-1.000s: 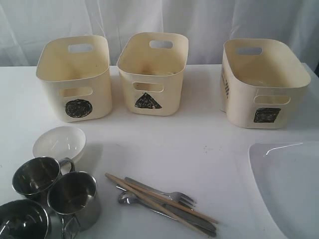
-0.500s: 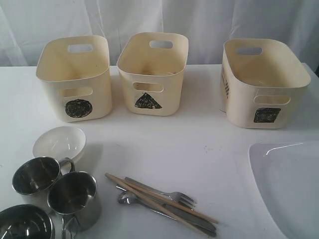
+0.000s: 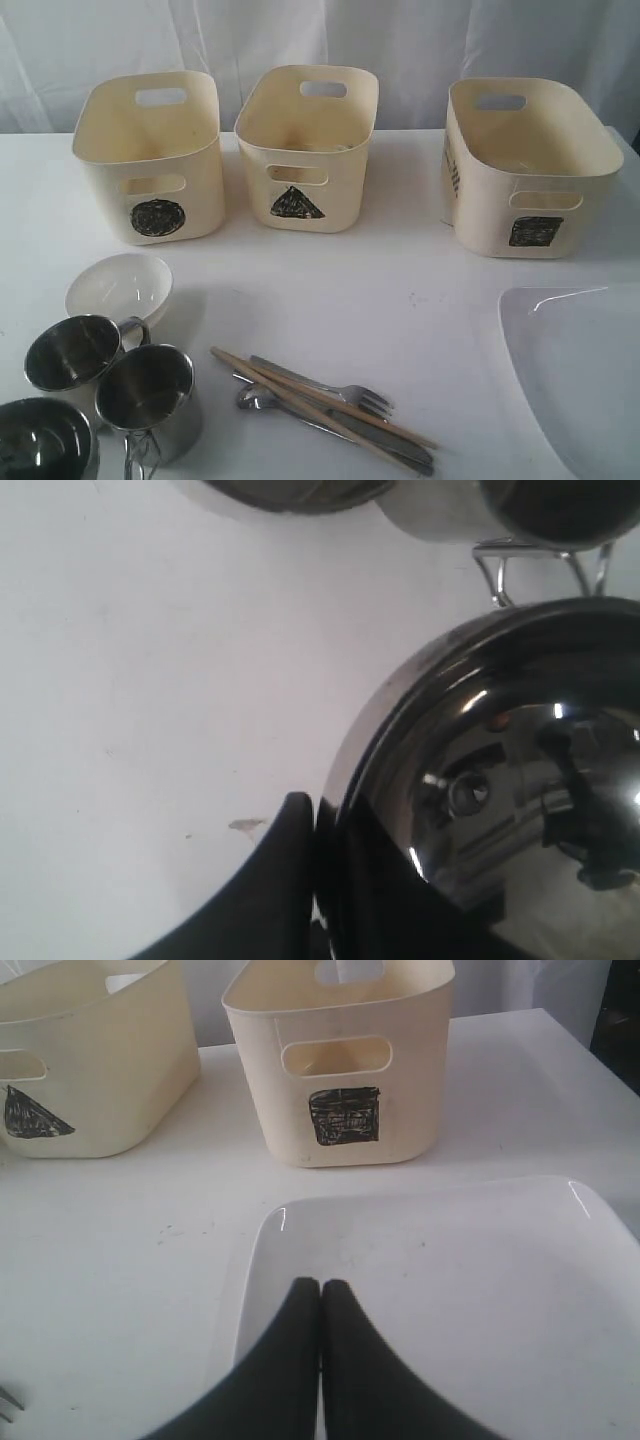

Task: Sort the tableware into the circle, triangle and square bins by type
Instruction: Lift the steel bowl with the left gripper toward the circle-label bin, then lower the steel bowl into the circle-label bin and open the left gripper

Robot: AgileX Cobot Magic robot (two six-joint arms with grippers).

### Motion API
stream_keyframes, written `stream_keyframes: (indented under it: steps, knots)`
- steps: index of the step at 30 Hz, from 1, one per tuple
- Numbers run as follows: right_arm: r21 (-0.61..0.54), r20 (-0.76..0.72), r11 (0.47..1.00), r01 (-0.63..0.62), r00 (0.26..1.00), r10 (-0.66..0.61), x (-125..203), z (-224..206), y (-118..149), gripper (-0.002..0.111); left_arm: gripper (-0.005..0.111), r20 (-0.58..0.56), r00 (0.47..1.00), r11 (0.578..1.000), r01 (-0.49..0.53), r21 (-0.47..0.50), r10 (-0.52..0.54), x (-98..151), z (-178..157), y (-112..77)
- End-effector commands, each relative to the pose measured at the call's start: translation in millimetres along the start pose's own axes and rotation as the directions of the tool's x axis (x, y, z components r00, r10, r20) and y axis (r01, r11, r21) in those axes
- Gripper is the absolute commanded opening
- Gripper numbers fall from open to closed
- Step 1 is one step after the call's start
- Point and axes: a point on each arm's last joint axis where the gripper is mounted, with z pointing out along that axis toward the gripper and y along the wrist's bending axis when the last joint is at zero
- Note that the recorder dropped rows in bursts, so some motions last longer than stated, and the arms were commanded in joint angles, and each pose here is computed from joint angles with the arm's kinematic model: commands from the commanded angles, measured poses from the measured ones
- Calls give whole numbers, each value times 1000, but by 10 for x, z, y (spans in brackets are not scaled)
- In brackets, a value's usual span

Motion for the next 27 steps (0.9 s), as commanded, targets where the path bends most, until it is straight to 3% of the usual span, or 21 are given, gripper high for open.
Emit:
stream_keyframes:
  steps: [1,3,5,9,13,16,18,22,27]
  knots:
    - [-2,14,1000,0,1000,0,-7,0,1,0,0,161,984,997,-65,-50,73,-165,-464,-127]
    - [-2,14,1000,0,1000,0,-7,0,1,0,0,279,954,990,-81,-115,111,-280,-696,-159]
    - [-2,14,1000,0,1000,0,-7,0,1,0,0,430,890,978,-71,-198,152,-457,-987,-178]
    - [-2,14,1000,0,1000,0,-7,0,1,0,0,708,688,954,74,-290,162,-952,-1389,-49]
    - [-2,14,1000,0,1000,0,-7,0,1,0,0,812,558,937,159,-310,173,-1587,-1438,255]
    - [-2,14,1000,0,1000,0,-7,0,1,0,0,881,420,908,244,-340,217,-2057,-1432,484]
    - [-2,14,1000,0,1000,0,-7,0,1,0,0,898,367,897,268,-352,242,-2345,-1346,576]
    - [-2,14,1000,0,1000,0,-7,0,1,0,0,868,380,883,211,-419,320,-2815,-1073,605]
    - [-2,14,1000,0,1000,0,-7,0,1,0,0,737,455,807,64,-587,500,-3197,-529,609]
